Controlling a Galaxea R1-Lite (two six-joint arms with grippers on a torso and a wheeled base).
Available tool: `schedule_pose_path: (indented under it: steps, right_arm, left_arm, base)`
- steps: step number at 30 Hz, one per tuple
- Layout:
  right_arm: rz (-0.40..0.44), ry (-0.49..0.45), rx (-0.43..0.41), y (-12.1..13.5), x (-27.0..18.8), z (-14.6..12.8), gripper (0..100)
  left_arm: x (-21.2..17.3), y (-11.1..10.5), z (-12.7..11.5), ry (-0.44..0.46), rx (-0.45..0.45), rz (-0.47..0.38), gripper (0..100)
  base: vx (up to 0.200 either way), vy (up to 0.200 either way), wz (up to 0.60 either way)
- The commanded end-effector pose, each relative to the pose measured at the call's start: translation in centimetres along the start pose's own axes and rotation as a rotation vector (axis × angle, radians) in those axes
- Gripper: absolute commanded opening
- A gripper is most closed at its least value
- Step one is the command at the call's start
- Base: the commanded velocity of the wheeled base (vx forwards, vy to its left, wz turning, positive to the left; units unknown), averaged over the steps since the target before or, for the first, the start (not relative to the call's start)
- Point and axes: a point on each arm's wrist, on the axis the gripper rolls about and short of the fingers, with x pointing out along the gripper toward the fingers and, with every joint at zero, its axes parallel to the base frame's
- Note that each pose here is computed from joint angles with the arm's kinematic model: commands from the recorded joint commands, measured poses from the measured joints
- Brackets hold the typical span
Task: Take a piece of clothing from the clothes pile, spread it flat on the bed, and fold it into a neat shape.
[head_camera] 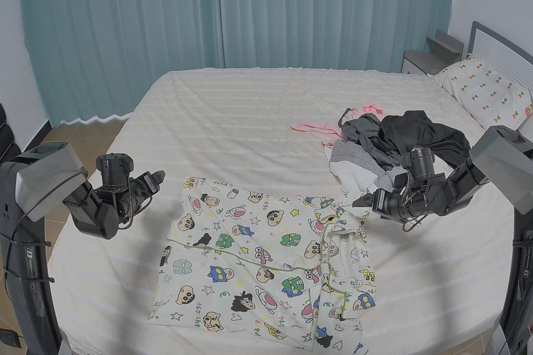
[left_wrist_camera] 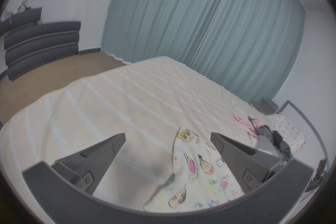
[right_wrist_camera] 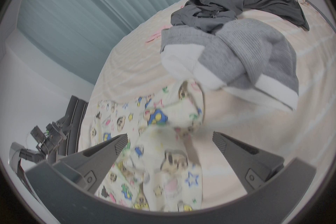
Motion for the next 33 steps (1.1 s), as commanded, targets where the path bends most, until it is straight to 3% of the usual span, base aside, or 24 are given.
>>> schedule_pose_path:
  steps: [1, 6, 12, 22, 33]
  right_arm:
    - [0.065, 0.070, -0.077, -0.1, -4.5, -4.8, 100]
    - [0.118, 0.121, -0.109, -1.4, -4.2, -7.8, 100]
    - [0.108, 0.160, -0.119, -1.8, -1.9, -9.1, 100]
    - [0.065, 0.121, -0.142, -2.1, 1.0, -9.1, 100]
    - [0.069, 0.119, -0.150, -1.7, 2.3, -8.6, 100]
  left_arm:
    - [-6.9, -0.7, 0.0, 0.139, -0.166, -0.135, 100]
    - [-9.4, -1.0, -1.7, 0.223, -0.258, -0.158, 100]
    - [-11.2, -1.3, -3.4, 0.219, -0.334, -0.208, 100]
    - [-11.4, -0.9, -5.4, 0.226, -0.424, -0.234, 100]
    - [-10.6, -0.1, -6.6, 0.187, -0.425, -0.219, 100]
  base:
    - [0.000, 0.000, 0.00]
    - [0.000, 0.000, 0.00]
    - [0.000, 0.000, 0.00]
    - [0.000, 0.000, 0.00]
    - [0.000, 0.000, 0.00]
